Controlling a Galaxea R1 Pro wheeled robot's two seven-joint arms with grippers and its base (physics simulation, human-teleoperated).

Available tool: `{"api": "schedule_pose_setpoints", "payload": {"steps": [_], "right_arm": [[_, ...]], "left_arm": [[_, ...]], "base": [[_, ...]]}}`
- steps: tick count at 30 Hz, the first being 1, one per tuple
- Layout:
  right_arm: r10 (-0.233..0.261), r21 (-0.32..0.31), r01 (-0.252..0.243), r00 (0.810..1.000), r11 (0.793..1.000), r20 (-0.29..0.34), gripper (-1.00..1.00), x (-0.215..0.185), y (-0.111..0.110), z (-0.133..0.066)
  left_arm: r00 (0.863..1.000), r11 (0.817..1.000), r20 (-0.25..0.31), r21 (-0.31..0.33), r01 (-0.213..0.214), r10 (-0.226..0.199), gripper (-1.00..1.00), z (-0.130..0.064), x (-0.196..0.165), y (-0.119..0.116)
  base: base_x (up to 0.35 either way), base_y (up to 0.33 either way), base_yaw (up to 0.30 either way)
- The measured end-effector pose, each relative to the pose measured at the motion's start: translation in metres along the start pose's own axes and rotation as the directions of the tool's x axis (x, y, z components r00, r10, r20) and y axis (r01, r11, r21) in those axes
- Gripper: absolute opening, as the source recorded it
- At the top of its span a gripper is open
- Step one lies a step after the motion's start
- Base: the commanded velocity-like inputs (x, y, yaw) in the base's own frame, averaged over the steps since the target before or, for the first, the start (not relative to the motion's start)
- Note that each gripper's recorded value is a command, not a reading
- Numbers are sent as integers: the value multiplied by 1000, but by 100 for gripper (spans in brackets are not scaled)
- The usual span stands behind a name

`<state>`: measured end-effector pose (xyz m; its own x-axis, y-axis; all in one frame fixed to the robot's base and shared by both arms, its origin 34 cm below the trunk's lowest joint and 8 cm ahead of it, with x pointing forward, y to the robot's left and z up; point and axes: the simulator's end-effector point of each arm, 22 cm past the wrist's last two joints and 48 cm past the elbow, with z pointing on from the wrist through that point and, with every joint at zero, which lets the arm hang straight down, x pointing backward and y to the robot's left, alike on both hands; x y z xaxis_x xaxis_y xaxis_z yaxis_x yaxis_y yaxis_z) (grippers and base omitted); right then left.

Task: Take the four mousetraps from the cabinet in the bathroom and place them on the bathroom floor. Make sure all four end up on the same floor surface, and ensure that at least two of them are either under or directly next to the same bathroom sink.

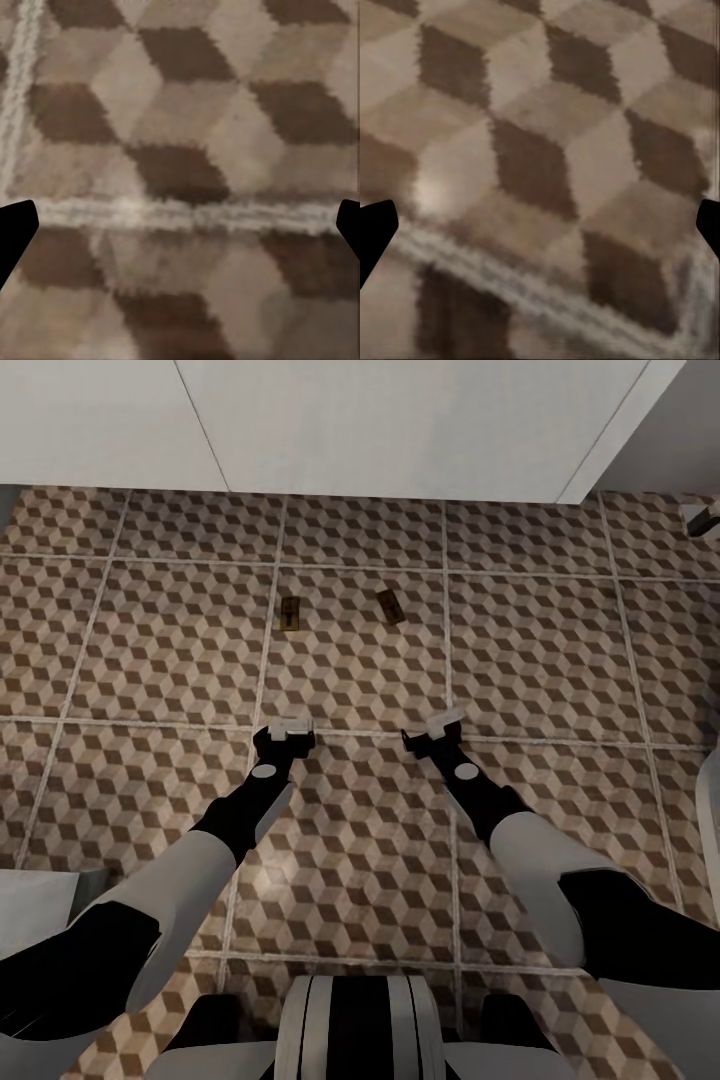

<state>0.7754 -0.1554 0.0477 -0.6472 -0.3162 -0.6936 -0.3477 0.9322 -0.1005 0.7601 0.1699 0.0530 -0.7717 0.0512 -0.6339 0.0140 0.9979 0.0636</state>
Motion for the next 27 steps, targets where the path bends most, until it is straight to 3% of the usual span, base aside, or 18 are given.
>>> {"api": "schedule_pose_setpoints", "payload": {"steps": [15, 27], "right_arm": [[-8, 12, 7, 999, 1000, 34, 100, -7, -10, 0], [-18, 27, 15, 996, 1000, 86, 100, -46, -20, -12]], "left_arm": [[1000, 1000, -1, 2, 1, -1, 100, 0, 0, -2], [999, 1000, 36, -3, -2, 2, 100, -13, -33, 3]], "base": [[0, 0, 0], [0, 0, 0]]}}
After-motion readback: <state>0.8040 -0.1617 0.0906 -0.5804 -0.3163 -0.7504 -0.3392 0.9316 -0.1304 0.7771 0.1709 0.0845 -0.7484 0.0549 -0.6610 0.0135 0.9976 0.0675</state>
